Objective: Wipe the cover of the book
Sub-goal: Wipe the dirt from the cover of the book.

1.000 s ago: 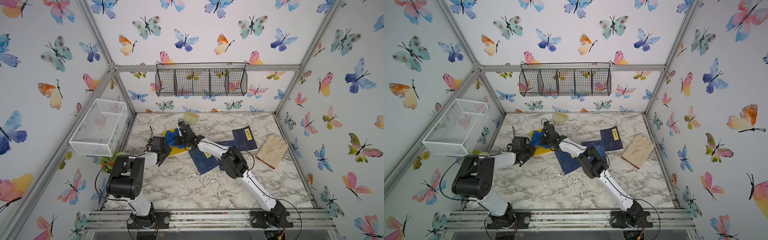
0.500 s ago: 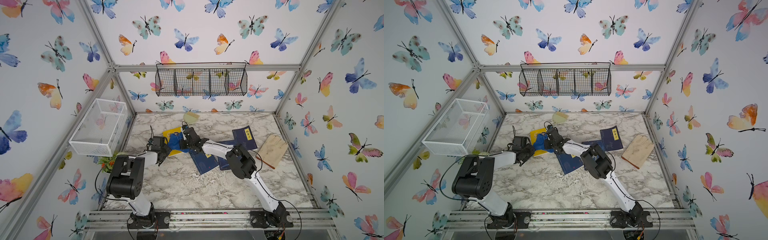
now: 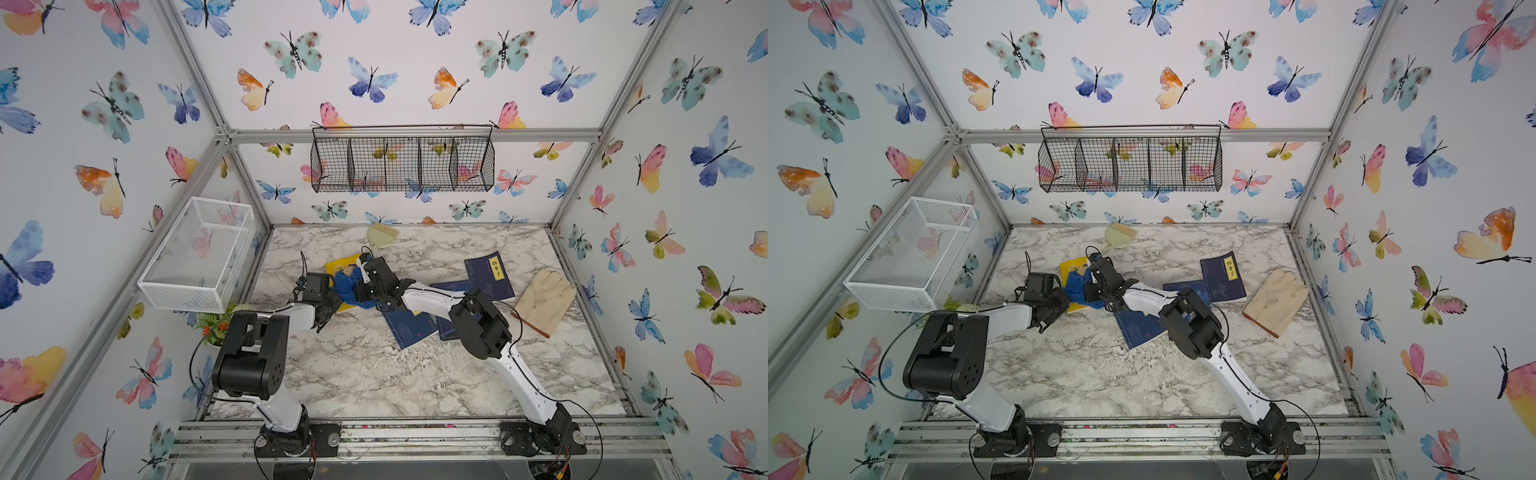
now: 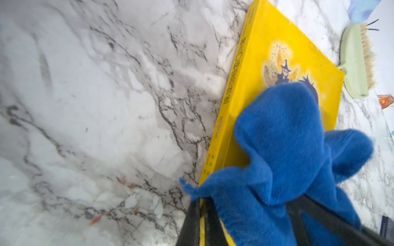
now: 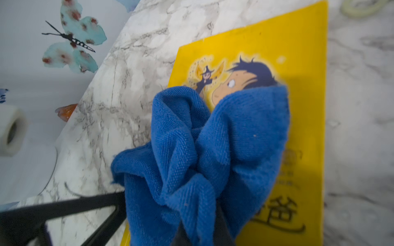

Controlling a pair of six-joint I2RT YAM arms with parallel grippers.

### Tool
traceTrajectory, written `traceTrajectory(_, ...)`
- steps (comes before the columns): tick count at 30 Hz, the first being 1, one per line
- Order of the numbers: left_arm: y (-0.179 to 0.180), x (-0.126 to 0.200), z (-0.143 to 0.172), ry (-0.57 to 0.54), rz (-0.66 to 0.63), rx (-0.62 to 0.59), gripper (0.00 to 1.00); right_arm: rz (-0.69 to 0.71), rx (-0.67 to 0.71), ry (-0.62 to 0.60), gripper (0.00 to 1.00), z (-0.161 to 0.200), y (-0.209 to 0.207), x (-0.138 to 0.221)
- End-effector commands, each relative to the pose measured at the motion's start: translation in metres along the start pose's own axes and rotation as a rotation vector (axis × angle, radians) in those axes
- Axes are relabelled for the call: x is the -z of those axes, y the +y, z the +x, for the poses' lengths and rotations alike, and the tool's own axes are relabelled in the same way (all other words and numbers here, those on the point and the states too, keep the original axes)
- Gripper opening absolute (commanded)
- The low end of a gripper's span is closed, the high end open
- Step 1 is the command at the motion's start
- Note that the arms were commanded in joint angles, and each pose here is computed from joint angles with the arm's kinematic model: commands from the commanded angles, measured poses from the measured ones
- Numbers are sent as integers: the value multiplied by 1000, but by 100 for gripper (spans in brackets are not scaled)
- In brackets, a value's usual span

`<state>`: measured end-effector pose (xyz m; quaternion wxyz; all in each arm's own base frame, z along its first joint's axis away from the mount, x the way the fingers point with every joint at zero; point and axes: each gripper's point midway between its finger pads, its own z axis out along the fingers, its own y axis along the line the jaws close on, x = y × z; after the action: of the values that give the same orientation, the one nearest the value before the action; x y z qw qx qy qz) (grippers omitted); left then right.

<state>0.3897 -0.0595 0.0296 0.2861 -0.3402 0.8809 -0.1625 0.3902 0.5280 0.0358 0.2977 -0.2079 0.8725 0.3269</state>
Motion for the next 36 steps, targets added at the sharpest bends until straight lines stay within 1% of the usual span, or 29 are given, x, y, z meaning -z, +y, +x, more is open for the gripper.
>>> traceTrajectory(1, 41, -3, 49, 175, -141, -32, 8, 113, -32, 298, 1, 109, -43, -17)
traceTrajectory(5, 41, -3, 49, 179, -143, -33, 8, 163, 30, 288, 1, 91, -50, -48)
traceTrajectory(7, 41, -3, 50, 181, -142, -34, 8, 163, 27, 303, 1, 93, -51, -56)
traceTrajectory(9, 41, -2, 50, 179, -139, -32, 8, 139, 10, 334, 2, 101, -47, -50)
traceTrajectory(13, 41, -2, 49, 178, -142, -38, 8, 61, -65, 330, 1, 118, -35, -21)
traceTrajectory(15, 41, -3, 49, 179, -144, -39, 8, 54, -84, 339, 1, 123, -34, -12)
traceTrajectory(17, 42, -3, 49, 176, -146, -37, 8, 52, -87, 337, 1, 121, -33, -15)
traceTrajectory(20, 43, -2, 50, 178, -148, -34, 8, 75, -63, 315, 1, 107, -35, -33)
traceTrajectory(23, 43, -2, 51, 185, -144, -31, 8, 94, -53, 318, 2, 98, -40, -51)
traceTrajectory(26, 43, -1, 52, 185, -139, -26, 8, 114, -86, 332, 1, 99, -50, -52)
traceTrajectory(27, 43, 0, 52, 184, -137, -26, 8, 116, -94, 321, 1, 97, -52, -50)
traceTrajectory(28, 43, 0, 53, 185, -137, -24, 8, 118, -98, 299, 1, 91, -54, -47)
traceTrajectory(32, 43, 0, 53, 185, -138, -21, 8, 146, -105, 192, 1, 46, -66, -52)
traceTrajectory(34, 43, 0, 54, 190, -135, -19, 8, 147, -113, 151, 1, 30, -73, -59)
traceTrajectory(36, 44, 0, 54, 192, -139, -22, 8, 158, -122, 136, 1, 23, -81, -63)
